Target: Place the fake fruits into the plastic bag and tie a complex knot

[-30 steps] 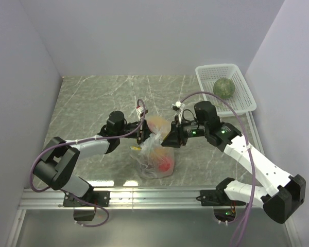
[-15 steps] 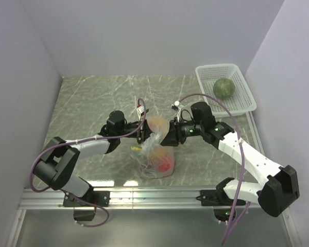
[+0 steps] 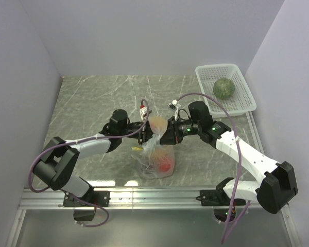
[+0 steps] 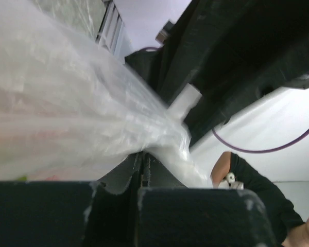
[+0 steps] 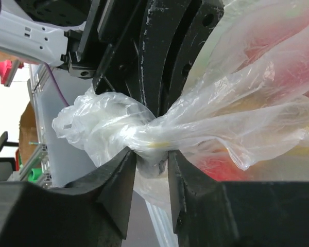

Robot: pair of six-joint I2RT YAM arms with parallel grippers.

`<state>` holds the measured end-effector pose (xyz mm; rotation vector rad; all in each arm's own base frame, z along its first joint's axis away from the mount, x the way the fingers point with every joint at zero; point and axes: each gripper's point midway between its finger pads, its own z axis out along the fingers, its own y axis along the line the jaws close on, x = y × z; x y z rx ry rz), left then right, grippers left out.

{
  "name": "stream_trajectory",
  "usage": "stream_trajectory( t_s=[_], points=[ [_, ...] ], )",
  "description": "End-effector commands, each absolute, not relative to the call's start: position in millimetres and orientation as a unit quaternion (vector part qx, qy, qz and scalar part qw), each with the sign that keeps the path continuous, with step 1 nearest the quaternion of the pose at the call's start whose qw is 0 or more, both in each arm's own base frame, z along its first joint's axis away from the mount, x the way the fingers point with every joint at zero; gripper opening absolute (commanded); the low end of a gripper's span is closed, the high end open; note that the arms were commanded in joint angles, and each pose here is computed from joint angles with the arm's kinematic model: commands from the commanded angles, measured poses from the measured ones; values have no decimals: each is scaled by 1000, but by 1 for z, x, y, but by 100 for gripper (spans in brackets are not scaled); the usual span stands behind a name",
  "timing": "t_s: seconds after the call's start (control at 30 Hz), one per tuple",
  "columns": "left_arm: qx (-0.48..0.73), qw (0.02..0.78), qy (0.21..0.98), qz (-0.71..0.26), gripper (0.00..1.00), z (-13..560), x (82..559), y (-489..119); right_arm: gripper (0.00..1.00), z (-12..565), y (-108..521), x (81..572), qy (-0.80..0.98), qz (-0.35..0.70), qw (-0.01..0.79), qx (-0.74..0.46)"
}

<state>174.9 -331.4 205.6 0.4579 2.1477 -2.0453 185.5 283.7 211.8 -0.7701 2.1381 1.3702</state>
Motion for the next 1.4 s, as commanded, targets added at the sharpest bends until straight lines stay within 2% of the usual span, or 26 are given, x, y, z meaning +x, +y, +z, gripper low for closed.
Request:
stream_trajectory(
  t_s=[0.0, 0.1, 0.17, 0.2, 0.47, 0.73, 0.77, 0.8, 1.0, 1.37],
  points=[
    [194, 80, 700, -682, 2, 218, 169, -334, 23, 230, 291, 192, 758, 507, 274, -304],
    [203, 86, 709, -670, 8, 212, 169, -331, 7, 228, 289, 191, 760, 500, 276, -310],
    [197, 78, 721, -660, 15, 207, 169, -328, 0, 227, 287, 190, 762, 496, 276, -311],
    [202, 84, 722, -657, 20, 205, 170, -326, 0, 227, 287, 189, 761, 495, 277, -315],
    [174, 92, 752, -629, 43, 194, 190, -301, 0, 228, 284, 188, 756, 496, 282, -321],
    [245, 204, 749, -581, 60, 222, 200, -241, 0, 233, 288, 186, 741, 514, 282, -327],
    [286, 236, 739, -562, 61, 222, 199, -235, 0, 235, 289, 186, 741, 517, 280, -323],
    [285, 217, 753, -552, 61, 215, 189, -228, 0, 236, 291, 187, 739, 521, 280, -324],
    [382, 266, 742, -483, 68, 208, 182, -211, 0, 240, 295, 190, 736, 529, 278, -319],
    [453, 328, 706, -434, 68, 220, 186, -236, 0, 241, 297, 196, 743, 529, 276, -305]
  ],
)
